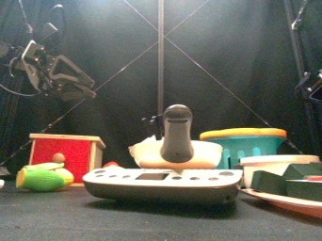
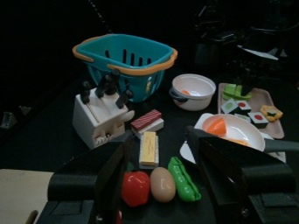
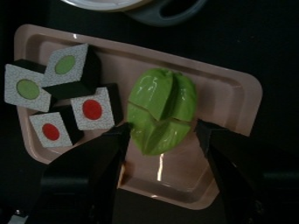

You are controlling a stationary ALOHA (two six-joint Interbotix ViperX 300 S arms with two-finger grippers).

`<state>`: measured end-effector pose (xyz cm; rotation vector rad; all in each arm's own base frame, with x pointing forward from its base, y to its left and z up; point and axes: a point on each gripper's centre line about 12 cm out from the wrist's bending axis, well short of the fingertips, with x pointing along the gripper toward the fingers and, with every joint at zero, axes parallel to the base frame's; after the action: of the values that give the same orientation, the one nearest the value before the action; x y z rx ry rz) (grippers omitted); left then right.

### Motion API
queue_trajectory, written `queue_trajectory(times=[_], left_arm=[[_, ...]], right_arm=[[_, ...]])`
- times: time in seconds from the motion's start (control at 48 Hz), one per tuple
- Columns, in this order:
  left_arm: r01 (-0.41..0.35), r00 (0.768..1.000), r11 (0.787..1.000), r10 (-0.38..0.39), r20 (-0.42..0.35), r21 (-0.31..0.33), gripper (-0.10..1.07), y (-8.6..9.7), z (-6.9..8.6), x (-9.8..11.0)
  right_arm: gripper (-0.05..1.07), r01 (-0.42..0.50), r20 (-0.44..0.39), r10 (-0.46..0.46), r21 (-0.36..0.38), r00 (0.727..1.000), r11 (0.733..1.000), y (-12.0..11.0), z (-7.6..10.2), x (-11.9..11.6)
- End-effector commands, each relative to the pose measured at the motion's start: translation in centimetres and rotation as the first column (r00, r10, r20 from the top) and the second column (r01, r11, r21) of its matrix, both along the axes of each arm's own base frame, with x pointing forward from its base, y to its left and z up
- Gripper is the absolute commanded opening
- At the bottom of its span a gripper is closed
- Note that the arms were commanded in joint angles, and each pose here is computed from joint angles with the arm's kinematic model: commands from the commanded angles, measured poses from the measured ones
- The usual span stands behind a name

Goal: Place starfruit onto plate

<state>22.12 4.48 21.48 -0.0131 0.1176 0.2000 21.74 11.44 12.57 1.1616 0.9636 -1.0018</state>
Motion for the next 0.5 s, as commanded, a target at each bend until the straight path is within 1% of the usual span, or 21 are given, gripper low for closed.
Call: queue_trajectory(times=[0.0, 0.208, 0.333, 0.479], left_arm=[[0.002, 1.0, 1.0, -0.002, 0.012, 0.002, 0.88, 0.0, 0.4, 0.2], [0.002, 1.0, 1.0, -0.002, 0.012, 0.002, 0.88, 0.0, 0.4, 0.2], [0.002, 1.0, 1.0, -0.002, 0.012, 0.004, 0.88, 0.0, 0.4, 0.2], [0.002, 1.0, 1.0, -0.002, 0.012, 0.002, 0.88, 0.0, 0.4, 0.2]], right_arm=[[0.94, -0.007, 0.044, 0.006, 0.026, 0.999, 1.0, 0.4, 1.4, 0.4], [0.94, -0.002, 0.062, 0.001, 0.029, 0.998, 1.0, 0.4, 2.5, 0.5], [0.94, -0.005, 0.072, 0.003, 0.022, 0.997, 1.0, 0.4, 3.0, 0.7], [0.94, -0.039, 0.109, 0.04, -0.007, 0.993, 0.999, 0.3, 3.6, 1.3]])
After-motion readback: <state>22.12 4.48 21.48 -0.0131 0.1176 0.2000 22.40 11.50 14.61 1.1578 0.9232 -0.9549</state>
